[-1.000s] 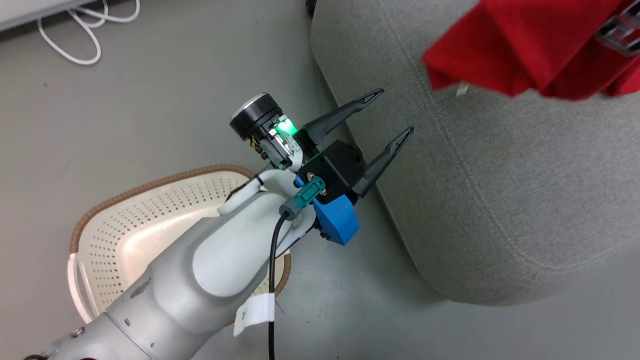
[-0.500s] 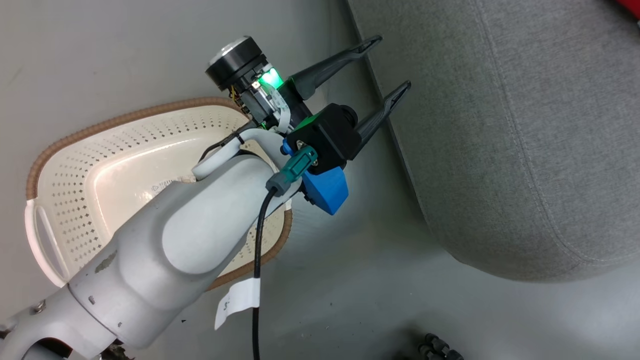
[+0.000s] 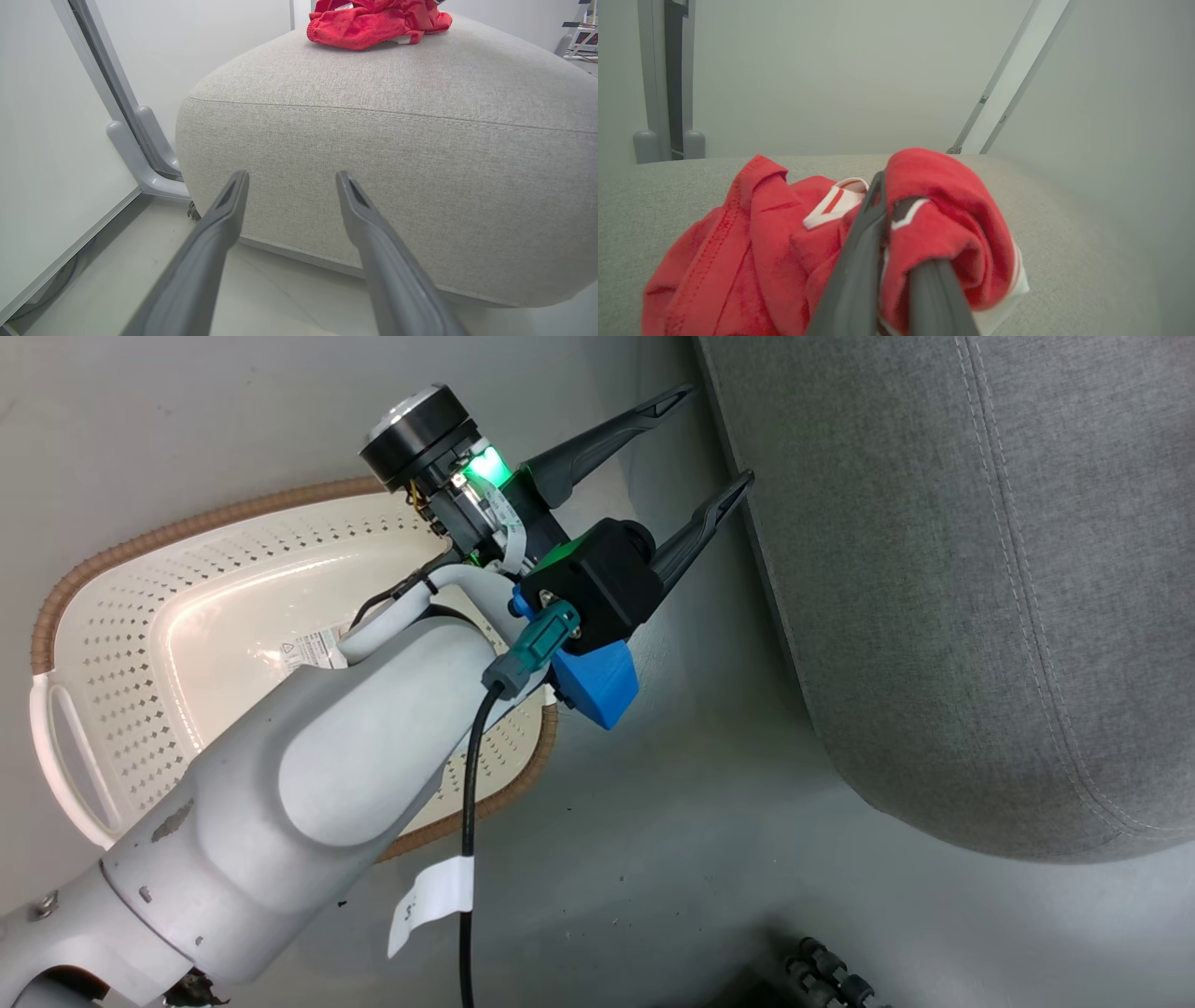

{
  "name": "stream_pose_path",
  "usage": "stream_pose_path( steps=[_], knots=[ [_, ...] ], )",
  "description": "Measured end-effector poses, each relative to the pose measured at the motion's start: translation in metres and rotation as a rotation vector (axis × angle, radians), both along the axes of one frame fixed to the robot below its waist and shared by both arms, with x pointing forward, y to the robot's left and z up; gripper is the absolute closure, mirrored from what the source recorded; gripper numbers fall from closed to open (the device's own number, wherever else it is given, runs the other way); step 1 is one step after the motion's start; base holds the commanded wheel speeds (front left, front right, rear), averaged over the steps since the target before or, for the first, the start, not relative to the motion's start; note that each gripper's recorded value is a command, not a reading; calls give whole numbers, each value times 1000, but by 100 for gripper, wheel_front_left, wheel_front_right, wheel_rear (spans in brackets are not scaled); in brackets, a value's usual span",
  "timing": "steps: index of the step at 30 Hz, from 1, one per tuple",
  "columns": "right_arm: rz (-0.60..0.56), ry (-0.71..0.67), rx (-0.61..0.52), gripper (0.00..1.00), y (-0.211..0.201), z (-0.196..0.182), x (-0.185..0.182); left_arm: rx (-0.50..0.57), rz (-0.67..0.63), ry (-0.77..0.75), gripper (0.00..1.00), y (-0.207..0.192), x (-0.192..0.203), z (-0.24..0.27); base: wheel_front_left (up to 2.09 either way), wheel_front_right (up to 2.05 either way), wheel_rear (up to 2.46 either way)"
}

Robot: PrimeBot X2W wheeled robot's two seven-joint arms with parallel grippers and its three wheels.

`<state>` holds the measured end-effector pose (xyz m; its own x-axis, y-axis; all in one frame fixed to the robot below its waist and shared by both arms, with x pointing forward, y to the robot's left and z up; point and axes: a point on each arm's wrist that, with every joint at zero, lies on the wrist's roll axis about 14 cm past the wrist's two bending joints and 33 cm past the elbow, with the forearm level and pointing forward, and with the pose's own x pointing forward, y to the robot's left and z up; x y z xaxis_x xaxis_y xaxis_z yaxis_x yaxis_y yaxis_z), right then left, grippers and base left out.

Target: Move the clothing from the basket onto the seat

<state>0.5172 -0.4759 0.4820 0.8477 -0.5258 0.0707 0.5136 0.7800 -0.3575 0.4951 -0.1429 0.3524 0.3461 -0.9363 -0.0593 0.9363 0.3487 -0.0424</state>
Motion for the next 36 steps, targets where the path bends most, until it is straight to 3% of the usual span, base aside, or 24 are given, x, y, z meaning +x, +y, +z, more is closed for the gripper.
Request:
stream_pose_path(
  steps=[5,6,8,21,26,30,36],
  knots=[
    [-3,50,41,100,4,-23,-4,4,6,1,0,3,1,0,0,0,0],
    [-6,50,44,85,4,-23,-6,5,6,-2,0,3,1,1,0,0,0],
    [-10,30,42,0,3,-16,-9,4,7,-10,0,3,0,6,0,0,0],
    [-94,47,64,0,-2,-6,-104,-52,33,-52,0,-2,-11,55,0,0,0],
    [-109,26,33,0,-3,15,-133,-61,62,-61,0,0,-18,73,0,0,0],
    [-50,-48,-5,0,12,48,-133,-71,109,-66,0,5,-21,91,0,0,0],
    [129,-145,-27,0,62,86,-115,-123,246,-108,0,29,-19,137,0,0,0]
  ],
)
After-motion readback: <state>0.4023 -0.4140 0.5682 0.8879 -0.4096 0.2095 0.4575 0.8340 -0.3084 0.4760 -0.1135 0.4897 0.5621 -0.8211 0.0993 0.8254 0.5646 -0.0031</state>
